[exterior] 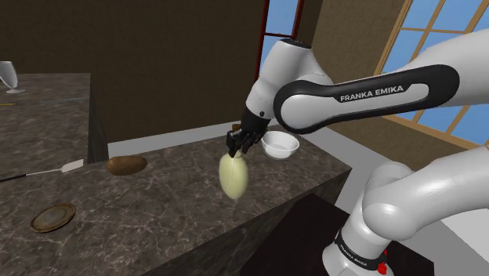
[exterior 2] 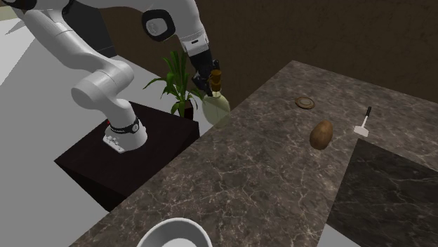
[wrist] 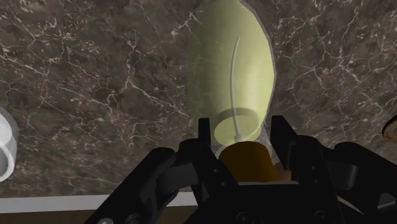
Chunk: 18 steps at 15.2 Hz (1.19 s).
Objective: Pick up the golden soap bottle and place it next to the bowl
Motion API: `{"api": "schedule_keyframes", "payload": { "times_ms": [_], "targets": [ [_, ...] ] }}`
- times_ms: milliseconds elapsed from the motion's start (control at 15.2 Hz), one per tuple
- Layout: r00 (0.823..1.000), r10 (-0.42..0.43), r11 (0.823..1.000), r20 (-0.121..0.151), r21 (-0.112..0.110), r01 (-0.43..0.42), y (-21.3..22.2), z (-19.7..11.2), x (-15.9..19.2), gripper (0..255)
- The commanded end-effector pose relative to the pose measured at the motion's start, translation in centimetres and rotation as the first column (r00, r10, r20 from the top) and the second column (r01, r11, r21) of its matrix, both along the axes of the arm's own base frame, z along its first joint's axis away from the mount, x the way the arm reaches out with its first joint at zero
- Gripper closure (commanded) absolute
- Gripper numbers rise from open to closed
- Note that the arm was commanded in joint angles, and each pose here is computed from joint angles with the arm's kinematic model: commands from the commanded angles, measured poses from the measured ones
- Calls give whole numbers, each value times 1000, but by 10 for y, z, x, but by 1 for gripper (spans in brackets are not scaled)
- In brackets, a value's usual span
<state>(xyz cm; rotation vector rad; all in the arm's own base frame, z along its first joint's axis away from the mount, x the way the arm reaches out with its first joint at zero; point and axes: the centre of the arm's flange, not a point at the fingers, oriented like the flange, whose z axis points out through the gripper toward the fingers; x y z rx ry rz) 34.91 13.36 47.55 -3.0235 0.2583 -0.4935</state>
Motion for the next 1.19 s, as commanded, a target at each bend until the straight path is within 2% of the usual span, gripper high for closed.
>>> {"api": "schedule_keyframes", "payload": {
  "times_ms": [0, 1122],
  "targets": [
    [1000, 0, 1000, 0, 0, 0, -1, 10, 0, 255],
    [1000, 0, 1000, 0, 0, 0, -1, 100, 0, 255]
  ]
}}
